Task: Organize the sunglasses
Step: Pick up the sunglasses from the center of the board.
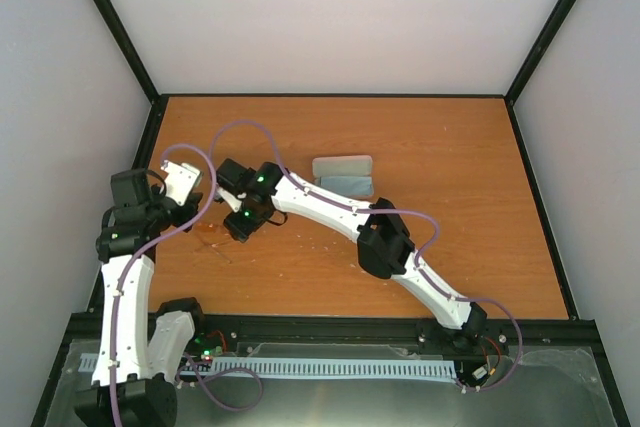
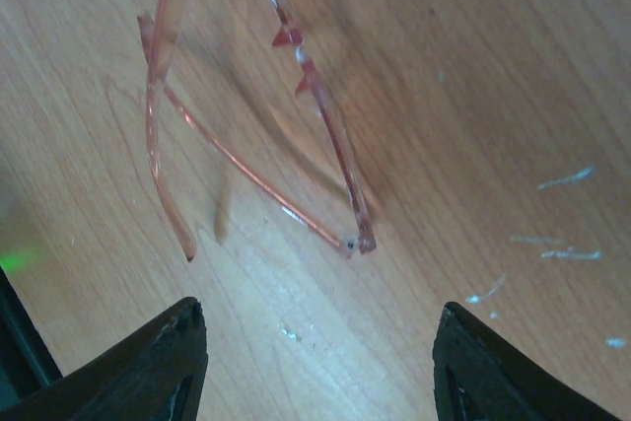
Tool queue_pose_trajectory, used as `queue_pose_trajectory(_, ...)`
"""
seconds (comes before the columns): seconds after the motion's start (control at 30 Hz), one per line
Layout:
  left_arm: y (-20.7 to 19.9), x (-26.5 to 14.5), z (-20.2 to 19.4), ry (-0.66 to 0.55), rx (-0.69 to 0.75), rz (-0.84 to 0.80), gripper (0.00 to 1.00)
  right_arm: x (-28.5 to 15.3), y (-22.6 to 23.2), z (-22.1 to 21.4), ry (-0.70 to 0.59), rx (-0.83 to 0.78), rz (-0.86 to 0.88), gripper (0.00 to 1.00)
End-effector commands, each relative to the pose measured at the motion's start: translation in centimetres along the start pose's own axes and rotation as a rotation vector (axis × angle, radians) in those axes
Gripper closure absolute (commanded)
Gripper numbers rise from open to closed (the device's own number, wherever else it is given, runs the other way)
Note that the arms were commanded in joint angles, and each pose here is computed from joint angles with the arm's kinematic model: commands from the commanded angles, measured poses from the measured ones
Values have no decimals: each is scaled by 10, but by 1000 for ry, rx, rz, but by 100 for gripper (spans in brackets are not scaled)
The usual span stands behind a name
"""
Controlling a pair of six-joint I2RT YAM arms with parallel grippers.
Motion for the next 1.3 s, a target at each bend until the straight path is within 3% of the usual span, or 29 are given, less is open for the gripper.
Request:
queue_pose_trajectory(0.0,-2,-15,8,-23,-42,14,74,7,-3,15,-73,-22,-18,40)
queue_pose_trajectory(0.43,-5,-21,6,-31,-75,15,74,36,-6,13,-54,-33,3,45)
queue_pose_trajectory(0.93,-6,-14,7,-31,-78,-17,74,56,-11,19,-82,4,8,58)
queue_pose_trajectory(1.27,-7,-12,6,-33,-75,-34,74,55,-16,20,-87,26,11,82)
Point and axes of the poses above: each gripper's point midway between its finger pads, its own x axis out along the fingers, its own y axis along the line the jaws close on, z = x × y, the point moved 5 cm from there along -x, back along the fingers, and after that the axes turned 7 degrees about -x, right-handed, at the moved point
